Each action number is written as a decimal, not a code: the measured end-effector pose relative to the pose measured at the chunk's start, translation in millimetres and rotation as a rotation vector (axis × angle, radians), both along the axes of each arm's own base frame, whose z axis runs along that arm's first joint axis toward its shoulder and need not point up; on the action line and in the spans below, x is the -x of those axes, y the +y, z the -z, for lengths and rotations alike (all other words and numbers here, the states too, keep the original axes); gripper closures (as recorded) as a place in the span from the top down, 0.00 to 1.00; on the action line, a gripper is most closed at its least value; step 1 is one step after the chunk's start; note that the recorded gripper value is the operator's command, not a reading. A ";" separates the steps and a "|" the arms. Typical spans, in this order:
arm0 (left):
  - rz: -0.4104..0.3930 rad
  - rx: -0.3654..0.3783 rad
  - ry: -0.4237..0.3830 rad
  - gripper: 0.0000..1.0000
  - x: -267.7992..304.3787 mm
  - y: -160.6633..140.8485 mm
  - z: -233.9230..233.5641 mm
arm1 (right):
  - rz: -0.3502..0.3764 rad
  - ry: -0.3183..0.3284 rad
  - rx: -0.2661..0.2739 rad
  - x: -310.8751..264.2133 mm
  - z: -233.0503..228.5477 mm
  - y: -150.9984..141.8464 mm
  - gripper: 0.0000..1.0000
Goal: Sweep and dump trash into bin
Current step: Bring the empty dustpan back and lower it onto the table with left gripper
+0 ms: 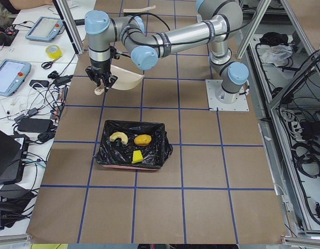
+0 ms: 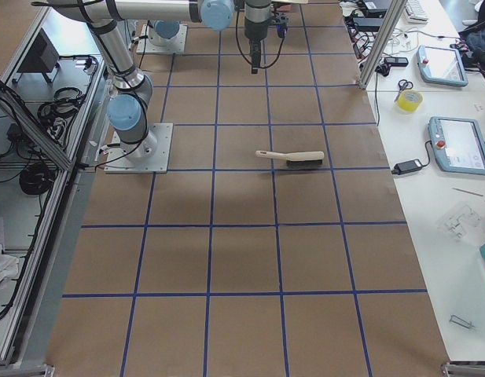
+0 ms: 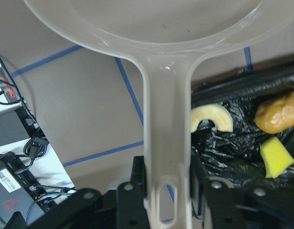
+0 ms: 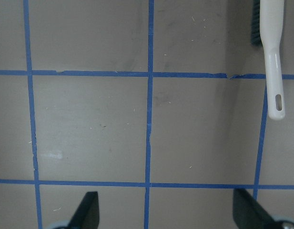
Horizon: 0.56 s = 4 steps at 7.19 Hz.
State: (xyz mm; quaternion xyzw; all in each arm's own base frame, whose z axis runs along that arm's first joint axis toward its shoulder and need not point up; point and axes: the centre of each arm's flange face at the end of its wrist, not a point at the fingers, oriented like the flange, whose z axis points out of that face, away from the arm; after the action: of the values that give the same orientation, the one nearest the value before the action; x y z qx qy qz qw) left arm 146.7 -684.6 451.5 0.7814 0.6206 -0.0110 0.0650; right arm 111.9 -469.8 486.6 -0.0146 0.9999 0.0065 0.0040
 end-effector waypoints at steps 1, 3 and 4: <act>-0.043 -0.017 0.018 0.00 22.1 -3.4 28.2 | 0.002 0.001 -0.001 0.4 0.4 -0.1 1.00; -0.117 -0.007 0.027 0.00 66.3 -5.1 92.1 | 0.003 0.001 -0.001 0.7 0.6 -0.1 1.00; -0.128 0.001 0.029 0.00 84.8 -2.1 117.8 | 0.001 0.002 -0.001 0.8 0.6 -0.1 1.00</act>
State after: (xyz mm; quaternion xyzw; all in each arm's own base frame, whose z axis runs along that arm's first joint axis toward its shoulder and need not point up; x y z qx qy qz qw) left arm 61.9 -686.6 333.6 0.7398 0.6702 -0.0183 0.0567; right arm 111.1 -469.9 486.1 -0.0140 0.9999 0.0071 0.0032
